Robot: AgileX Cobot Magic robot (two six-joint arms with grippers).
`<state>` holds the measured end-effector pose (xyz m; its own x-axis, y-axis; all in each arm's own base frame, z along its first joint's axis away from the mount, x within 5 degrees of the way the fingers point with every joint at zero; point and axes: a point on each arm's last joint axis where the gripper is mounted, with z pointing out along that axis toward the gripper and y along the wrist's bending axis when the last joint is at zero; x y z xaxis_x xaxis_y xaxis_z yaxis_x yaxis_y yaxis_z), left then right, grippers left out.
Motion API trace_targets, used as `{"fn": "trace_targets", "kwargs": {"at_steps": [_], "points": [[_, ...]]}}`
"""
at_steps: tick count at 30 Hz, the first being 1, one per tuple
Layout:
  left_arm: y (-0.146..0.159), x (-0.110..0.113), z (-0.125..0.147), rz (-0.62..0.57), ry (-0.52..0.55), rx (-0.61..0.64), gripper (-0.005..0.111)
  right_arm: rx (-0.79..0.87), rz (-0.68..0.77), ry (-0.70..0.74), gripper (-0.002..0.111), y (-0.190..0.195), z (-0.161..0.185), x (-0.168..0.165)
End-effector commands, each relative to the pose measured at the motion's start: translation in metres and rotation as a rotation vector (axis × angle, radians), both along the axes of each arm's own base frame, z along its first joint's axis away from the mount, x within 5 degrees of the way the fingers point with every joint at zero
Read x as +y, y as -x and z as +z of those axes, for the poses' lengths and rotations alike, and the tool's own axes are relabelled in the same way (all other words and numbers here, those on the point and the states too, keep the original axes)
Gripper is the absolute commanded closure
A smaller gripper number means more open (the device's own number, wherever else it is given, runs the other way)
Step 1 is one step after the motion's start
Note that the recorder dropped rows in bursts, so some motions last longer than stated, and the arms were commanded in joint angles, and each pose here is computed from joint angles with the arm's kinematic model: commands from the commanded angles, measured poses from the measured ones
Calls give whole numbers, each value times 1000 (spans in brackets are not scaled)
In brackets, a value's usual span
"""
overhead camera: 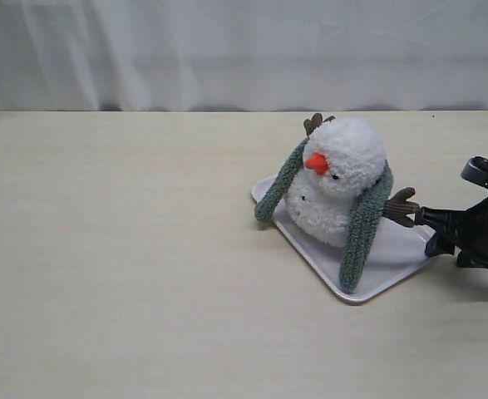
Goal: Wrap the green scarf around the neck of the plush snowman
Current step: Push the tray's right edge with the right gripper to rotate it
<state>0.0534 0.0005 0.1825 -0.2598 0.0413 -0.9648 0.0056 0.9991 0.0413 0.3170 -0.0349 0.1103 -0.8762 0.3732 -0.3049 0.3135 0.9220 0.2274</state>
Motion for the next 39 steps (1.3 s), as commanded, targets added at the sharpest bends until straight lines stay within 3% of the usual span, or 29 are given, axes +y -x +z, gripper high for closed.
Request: {"fn": "trace_targets", "kwargs": {"at_steps": [1,8,20,34,39], "points": [[0,0,0,0,3,-13,107,-6,4,-23,60,-2,-5,0],[0,0,0,0,3,-13,107,8,25,-33,63,-1,-5,2],[0,0,0,0,3,-9,107,4,153,3,104,0,-6,3],[0,0,0,0,3,-9,107,-58,209,1,104,-4,-3,5],[0,0,0,0,3,-9,107,-122,294,13,104,-8,-1,8]]}}
